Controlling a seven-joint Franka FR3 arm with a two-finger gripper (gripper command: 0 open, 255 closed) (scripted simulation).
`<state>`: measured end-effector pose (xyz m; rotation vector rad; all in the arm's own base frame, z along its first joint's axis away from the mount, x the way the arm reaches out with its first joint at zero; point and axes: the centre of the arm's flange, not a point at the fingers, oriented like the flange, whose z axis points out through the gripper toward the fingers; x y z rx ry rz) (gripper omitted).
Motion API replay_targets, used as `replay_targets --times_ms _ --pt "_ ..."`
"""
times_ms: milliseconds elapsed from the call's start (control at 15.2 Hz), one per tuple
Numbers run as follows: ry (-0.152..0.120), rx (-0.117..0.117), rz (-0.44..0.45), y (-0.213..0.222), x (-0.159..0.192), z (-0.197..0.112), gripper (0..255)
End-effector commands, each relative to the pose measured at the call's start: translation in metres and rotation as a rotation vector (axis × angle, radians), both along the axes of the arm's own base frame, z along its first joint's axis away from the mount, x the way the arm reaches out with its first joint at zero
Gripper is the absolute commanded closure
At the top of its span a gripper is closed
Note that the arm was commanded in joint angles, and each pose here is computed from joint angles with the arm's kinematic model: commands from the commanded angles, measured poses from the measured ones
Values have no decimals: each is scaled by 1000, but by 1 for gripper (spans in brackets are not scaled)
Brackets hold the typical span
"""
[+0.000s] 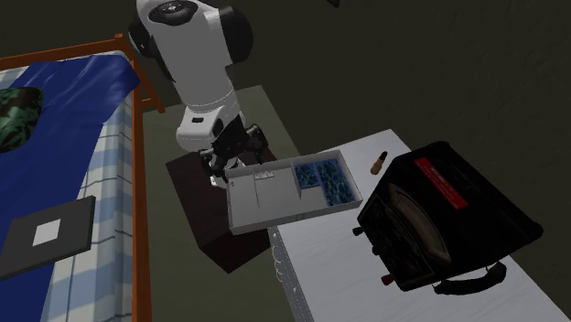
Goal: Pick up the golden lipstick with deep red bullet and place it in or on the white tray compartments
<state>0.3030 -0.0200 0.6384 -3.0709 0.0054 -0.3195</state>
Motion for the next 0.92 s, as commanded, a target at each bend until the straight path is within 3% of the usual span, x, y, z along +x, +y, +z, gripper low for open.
replay_targets --times_ms 0,858 --pt "0 0 0 0 0 0 0" --pt "76 -34 107 160 80 -6 0"
